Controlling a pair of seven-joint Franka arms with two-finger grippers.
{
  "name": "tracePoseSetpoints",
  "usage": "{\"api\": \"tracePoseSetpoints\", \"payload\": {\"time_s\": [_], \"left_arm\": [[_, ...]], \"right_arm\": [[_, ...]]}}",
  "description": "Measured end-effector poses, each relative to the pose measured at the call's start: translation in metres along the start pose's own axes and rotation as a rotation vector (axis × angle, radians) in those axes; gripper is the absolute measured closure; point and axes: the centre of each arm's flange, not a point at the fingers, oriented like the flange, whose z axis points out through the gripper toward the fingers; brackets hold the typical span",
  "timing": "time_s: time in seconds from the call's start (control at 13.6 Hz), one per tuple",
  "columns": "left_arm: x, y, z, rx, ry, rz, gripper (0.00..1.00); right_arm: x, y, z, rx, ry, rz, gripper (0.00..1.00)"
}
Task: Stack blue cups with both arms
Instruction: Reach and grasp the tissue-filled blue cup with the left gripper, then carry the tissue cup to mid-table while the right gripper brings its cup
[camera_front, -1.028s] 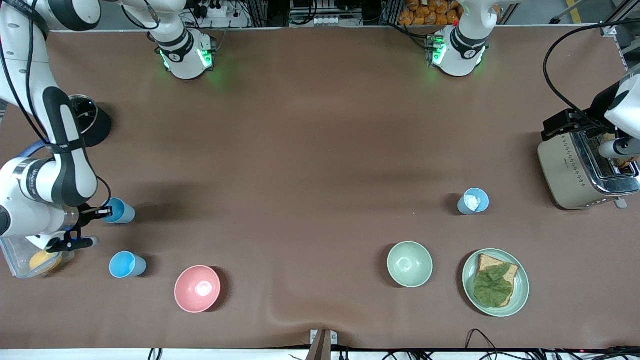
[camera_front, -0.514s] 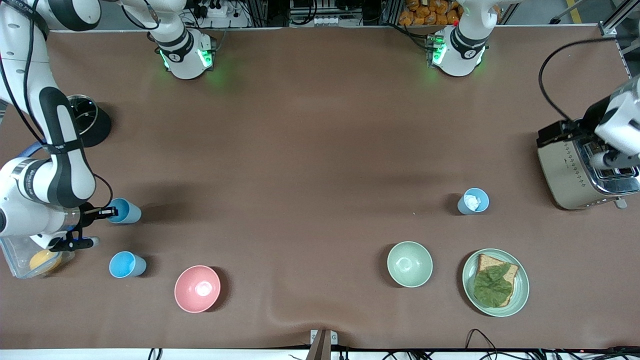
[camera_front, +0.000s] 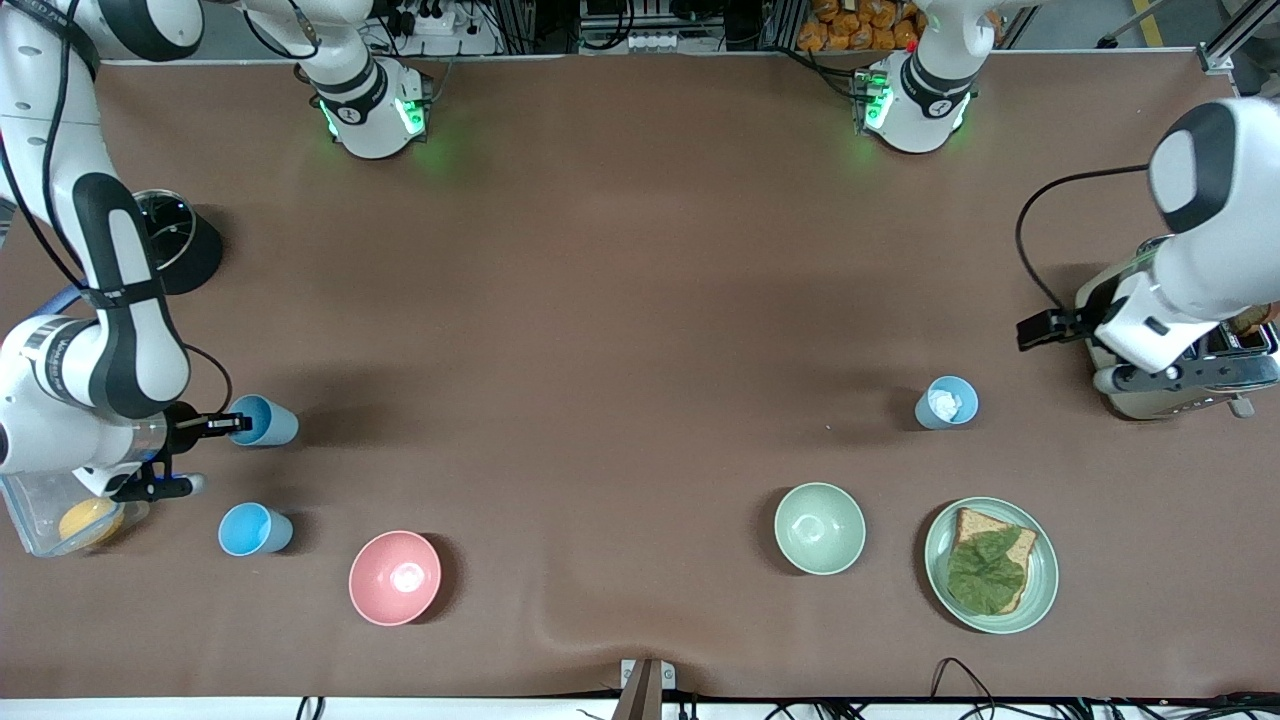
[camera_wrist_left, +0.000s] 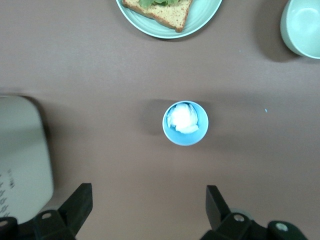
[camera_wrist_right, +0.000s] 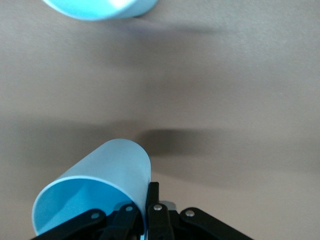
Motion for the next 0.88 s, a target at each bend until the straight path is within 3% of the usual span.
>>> {"api": "tracePoseSetpoints", "payload": {"time_s": [0.44, 0.88], "left_arm": [[0.007, -0.002, 0.102, -0.018, 0.034, -0.004, 0.00], [0.021, -0.013, 0.163, -0.034, 0.049, -0.027, 0.00]], "right_arm": [[0.001, -0.008, -0.002, -0.004, -0.004, 0.007, 0.96], [0.001, -0.007, -0.001, -0.004, -0.004, 0.009, 0.96]]}}
